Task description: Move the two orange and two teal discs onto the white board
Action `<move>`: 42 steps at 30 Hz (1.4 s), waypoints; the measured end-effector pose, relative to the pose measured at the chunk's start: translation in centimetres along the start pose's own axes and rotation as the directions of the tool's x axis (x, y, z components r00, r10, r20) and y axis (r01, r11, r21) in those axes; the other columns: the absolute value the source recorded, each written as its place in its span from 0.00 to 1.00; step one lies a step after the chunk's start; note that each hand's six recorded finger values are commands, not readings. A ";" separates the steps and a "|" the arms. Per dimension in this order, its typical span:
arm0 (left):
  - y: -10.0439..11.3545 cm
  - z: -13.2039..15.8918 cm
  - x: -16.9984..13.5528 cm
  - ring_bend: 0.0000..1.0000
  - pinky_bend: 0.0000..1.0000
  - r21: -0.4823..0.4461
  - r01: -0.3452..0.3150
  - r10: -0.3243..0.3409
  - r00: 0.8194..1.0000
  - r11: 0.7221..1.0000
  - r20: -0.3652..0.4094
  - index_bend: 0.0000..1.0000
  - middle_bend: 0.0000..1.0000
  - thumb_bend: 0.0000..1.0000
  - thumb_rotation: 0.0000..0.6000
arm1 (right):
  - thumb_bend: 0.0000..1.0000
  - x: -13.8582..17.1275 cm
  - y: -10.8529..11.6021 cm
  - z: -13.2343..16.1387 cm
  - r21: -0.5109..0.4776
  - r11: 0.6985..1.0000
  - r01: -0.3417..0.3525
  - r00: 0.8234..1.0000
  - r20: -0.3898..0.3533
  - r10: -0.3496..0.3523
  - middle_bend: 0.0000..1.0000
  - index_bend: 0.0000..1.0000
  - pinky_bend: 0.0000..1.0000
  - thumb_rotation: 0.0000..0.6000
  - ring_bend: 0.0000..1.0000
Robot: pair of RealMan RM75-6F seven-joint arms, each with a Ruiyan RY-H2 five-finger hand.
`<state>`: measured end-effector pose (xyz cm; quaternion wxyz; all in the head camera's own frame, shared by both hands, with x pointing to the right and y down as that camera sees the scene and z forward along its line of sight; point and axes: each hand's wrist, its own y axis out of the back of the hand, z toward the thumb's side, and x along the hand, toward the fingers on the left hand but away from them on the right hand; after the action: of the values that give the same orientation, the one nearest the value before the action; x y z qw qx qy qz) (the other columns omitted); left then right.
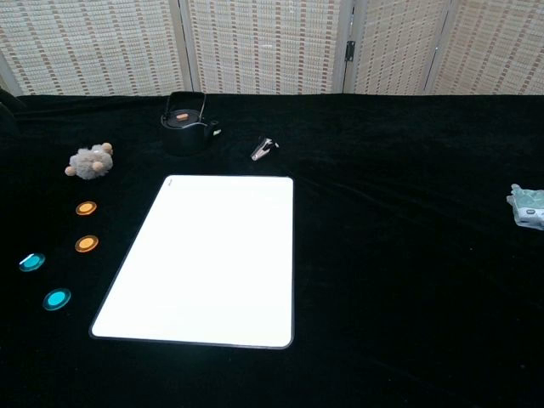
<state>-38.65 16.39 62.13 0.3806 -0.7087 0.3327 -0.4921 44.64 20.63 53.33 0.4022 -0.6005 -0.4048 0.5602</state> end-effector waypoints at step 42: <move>-10.8 -1.0 8.9 0.00 0.00 0.104 0.218 -0.208 0.973 0.970 -0.100 0.41 0.00 0.42 1.00 | 0.51 0.4 -0.3 -0.6 -0.014 1.000 -0.010 1.000 0.028 0.010 0.00 0.00 0.00 1.00 0.06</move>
<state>-35.98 13.94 75.64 0.3503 -0.6951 0.2424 -0.5791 45.26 21.13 53.49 0.3896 -0.5971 -0.4113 0.5679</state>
